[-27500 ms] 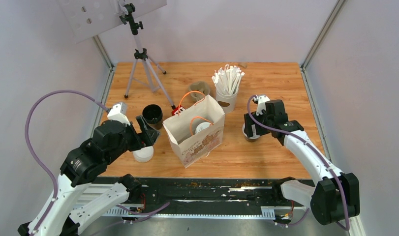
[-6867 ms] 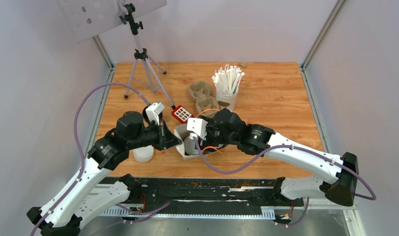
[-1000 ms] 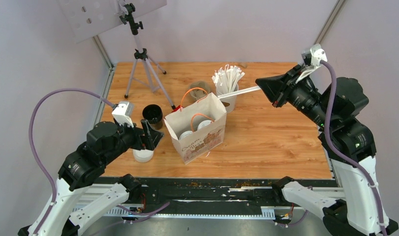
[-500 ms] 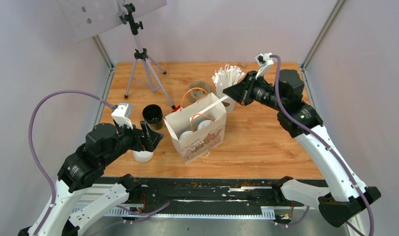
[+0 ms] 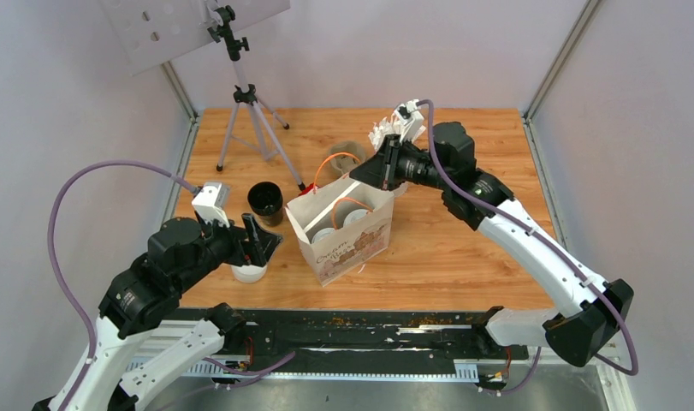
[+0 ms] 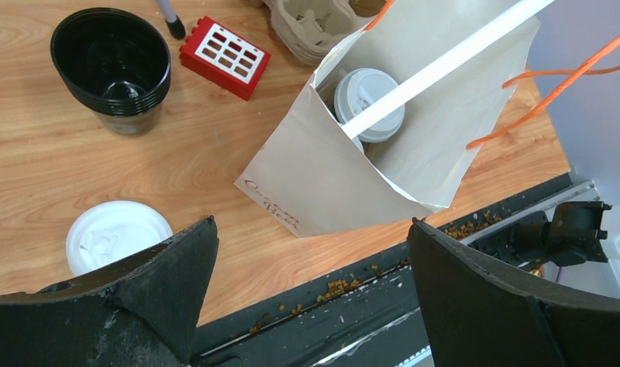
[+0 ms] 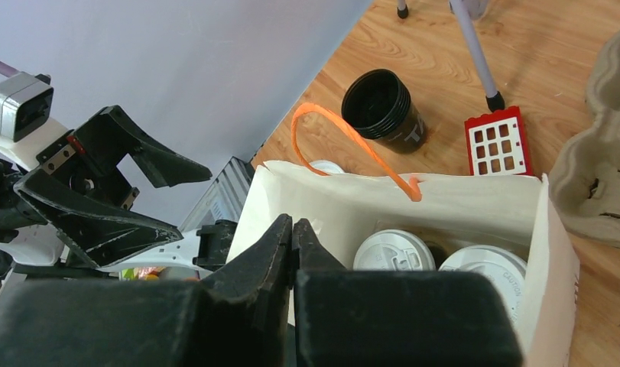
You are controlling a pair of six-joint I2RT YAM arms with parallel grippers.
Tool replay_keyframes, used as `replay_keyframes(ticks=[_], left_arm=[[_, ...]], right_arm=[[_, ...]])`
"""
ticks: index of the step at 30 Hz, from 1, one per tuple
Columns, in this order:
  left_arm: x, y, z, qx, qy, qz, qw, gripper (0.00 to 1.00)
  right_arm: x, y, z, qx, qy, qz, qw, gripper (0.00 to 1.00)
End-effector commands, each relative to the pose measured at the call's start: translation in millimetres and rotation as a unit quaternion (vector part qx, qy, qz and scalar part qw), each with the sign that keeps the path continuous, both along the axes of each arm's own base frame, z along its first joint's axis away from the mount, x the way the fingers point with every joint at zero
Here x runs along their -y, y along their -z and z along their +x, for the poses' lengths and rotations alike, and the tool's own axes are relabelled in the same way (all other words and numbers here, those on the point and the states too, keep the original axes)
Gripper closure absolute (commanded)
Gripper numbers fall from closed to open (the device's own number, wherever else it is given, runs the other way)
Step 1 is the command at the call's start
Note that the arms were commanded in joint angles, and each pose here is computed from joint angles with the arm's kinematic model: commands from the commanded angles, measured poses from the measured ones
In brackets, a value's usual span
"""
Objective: Pack the takeout coffee
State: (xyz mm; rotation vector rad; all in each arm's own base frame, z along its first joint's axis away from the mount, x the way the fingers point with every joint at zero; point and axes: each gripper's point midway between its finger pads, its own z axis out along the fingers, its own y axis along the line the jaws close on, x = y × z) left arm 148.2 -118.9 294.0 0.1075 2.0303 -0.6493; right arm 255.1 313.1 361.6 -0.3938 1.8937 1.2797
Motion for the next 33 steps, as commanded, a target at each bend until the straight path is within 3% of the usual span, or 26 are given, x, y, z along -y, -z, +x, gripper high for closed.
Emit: replay_keyframes(ticks=[1,6,9,14,20,23,28,33], left_arm=[[1.0,-3.6,1.4,0.01,-0.001,-0.008,1.0,0.0],[2.3,-3.7,2.3,0.011,0.001,-0.008,1.0,0.0],[2.6,-0.7,2.4,0.01,0.005,-0.002,1.0,0.0],[-2.8,2.3,0.0,0.009,0.003,0.013,1.0,0.0],[-2.6,8.5,-1.3,0.007,0.003,0.008,1.0,0.0],[-2.2,10.2,-1.6,0.003,0.006,0.014,1.0,0.0],[-2.2,10.4,-2.8,-0.002,0.011,0.022,1.0,0.0],[-4.4,11.8,-5.3,-0.011,0.009,0.027,1.0,0.0]], right_arm=[[-8.2,-9.3,2.4,0.013,-0.004,0.016,1.0,0.91],[-4.0,-14.7,11.1,0.023,0.001,-0.041,0.999,0.59],[7.6,-25.4,17.3,0.054,0.02,-0.069,0.996,0.49],[45.0,-39.7,39.2,0.116,0.081,-0.095,0.985,0.47],[86.2,-32.3,81.8,0.243,0.141,-0.176,0.943,0.45],[97.3,-5.7,105.0,0.274,0.129,-0.231,0.924,0.45],[83.7,44.2,121.3,0.305,0.027,-0.263,0.915,0.44],[78.9,73.6,135.7,0.328,0.013,-0.266,0.906,0.45]])
